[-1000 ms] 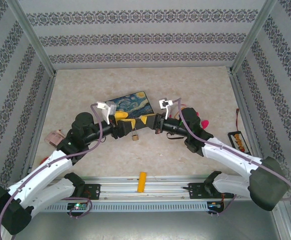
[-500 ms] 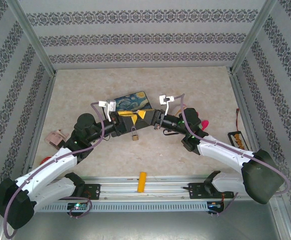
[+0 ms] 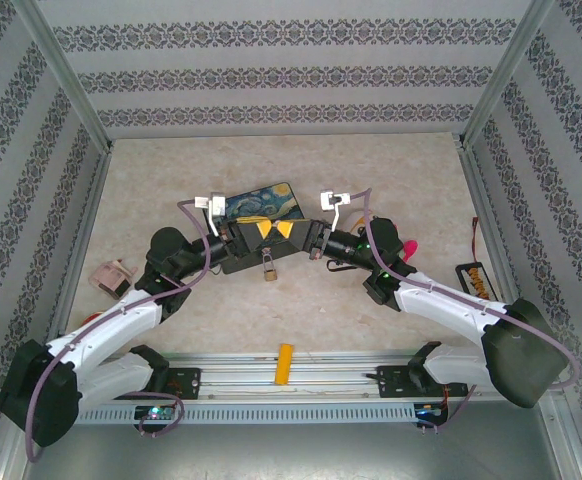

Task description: Unlock the padlock with the key

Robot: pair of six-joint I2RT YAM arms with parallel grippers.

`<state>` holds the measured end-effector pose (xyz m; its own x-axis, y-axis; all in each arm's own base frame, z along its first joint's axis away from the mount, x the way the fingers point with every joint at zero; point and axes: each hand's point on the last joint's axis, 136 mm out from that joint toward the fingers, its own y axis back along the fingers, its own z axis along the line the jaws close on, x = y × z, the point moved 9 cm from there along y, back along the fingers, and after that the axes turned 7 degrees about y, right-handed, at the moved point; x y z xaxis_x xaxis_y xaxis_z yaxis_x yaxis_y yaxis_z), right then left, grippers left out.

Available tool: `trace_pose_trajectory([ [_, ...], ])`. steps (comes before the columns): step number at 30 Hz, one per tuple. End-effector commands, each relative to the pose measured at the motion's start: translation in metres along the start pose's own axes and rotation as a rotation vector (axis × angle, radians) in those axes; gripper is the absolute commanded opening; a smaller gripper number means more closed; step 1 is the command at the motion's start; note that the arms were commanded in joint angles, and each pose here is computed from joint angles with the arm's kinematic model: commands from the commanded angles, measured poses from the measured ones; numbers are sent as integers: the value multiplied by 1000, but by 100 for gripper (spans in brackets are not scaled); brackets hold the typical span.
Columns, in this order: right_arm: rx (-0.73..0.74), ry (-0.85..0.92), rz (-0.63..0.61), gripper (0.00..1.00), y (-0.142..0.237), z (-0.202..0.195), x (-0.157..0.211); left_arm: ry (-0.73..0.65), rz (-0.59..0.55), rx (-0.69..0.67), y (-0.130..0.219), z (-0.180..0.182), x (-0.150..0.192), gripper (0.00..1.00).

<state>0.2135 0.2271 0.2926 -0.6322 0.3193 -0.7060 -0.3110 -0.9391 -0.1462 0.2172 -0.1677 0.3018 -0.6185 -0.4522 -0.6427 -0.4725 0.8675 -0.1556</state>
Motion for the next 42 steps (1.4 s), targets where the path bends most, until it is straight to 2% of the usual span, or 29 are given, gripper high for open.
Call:
trace_pose_trajectory([
  [1, -39, 23, -13, 0, 2, 4, -1, -21, -25, 84, 2, -10, -7, 20],
  [10, -46, 21, -21, 0, 1, 4, -2, -19, -6, 84, 2, -7, -4, 20],
  [12, -49, 22, -21, 0, 0, 5, -3, -17, 3, 83, 2, -6, -3, 11],
  [18, -53, 17, -19, 0, -2, 4, -3, -19, 10, 85, 1, -6, -3, 11],
  [22, -49, 14, -9, 0, -4, 2, -2, -34, 20, 96, 1, -8, -3, 0],
  [23, -40, 14, -4, 3, -3, 0, -1, -43, 31, 101, 1, -9, -3, 0],
  [24, -24, 18, 0, 10, -2, -2, -1, -56, 49, 100, 1, -10, -2, 0],
  [28, 58, 59, 12, 21, 9, -8, 5, -113, 151, 40, 2, -16, -2, 0],
  [32, 139, 104, 40, 22, 22, -12, 12, -154, 256, -32, 7, -22, 0, 0],
  [38, 198, 185, 36, 38, 47, -3, 17, -151, 451, -34, 5, -28, 9, 0],
  [42, 170, 230, 28, 40, 63, 8, 24, -188, 567, -49, 0, -35, 18, 0],
])
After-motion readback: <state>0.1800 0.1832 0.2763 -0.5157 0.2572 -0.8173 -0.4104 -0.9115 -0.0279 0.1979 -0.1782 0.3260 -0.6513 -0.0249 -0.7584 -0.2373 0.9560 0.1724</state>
